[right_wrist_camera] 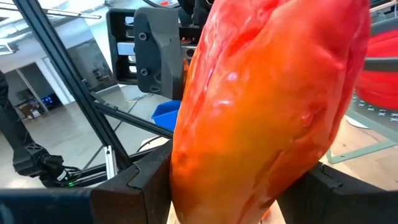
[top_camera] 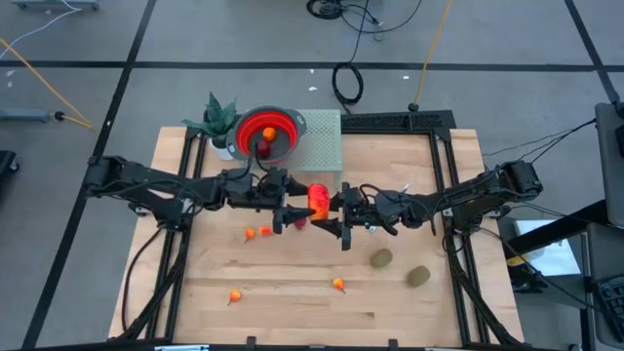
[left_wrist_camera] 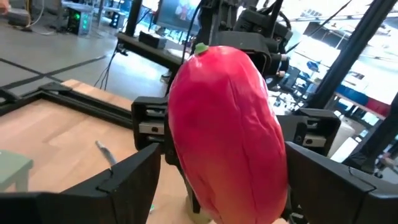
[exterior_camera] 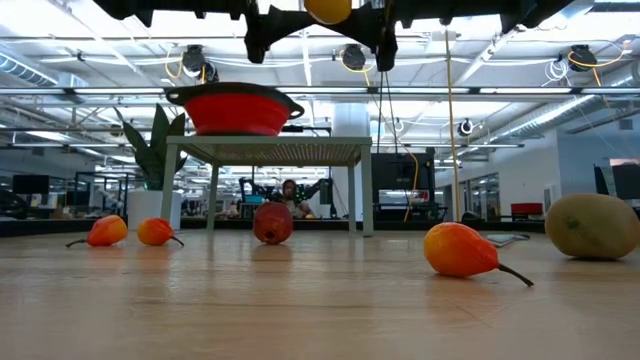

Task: Pick & Place Fruit
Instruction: Put the mango into the red strainer bowl on the shelf

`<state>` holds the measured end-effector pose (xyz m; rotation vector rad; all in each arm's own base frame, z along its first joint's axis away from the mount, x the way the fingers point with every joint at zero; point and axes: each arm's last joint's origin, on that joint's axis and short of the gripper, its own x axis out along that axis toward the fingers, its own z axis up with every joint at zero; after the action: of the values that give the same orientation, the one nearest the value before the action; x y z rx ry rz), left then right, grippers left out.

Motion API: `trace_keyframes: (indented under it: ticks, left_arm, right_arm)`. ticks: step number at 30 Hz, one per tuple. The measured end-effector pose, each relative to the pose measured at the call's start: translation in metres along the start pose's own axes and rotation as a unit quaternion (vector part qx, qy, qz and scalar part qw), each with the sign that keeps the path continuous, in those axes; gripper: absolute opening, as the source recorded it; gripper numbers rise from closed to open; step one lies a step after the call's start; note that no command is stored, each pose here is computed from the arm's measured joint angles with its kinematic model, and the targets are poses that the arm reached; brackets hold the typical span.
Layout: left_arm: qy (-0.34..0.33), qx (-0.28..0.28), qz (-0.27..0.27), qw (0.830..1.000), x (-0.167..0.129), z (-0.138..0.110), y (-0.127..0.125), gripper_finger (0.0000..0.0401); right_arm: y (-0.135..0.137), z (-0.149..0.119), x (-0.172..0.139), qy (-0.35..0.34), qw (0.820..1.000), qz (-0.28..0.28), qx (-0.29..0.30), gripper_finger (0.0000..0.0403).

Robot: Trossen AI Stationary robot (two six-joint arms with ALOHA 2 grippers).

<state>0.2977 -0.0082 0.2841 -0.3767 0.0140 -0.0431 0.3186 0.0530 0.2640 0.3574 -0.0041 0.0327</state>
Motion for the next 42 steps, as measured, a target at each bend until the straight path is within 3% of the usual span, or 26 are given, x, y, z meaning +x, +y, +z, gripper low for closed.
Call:
trace_keyframes:
  ticks: [10, 14, 24, 42]
  left_arm:
    - [0.013, 0.005, -0.028, 1.0, 0.022, 0.004, -0.001, 0.0328]
    - [0.02, -0.018, -0.026, 0.999, 0.021, 0.004, 0.004, 0.032]
    - [0.032, -0.055, -0.045, 0.997, 0.021, 0.005, 0.006, 0.0204]
    - [0.035, -0.057, -0.052, 0.996, 0.02, 0.006, 0.007, 0.0204]
  right_arm:
    - [-0.002, -0.001, 0.0, 0.009, 1.0, -0.002, 0.005, 0.0215]
    - [-0.003, -0.002, 0.0, 0.015, 1.0, -0.012, 0.005, 0.0215]
    - [-0.004, -0.003, 0.0, 0.019, 1.0, -0.018, 0.006, 0.0234]
    - [-0.008, -0.024, -0.003, 0.127, 0.991, -0.03, 0.036, 0.0276]
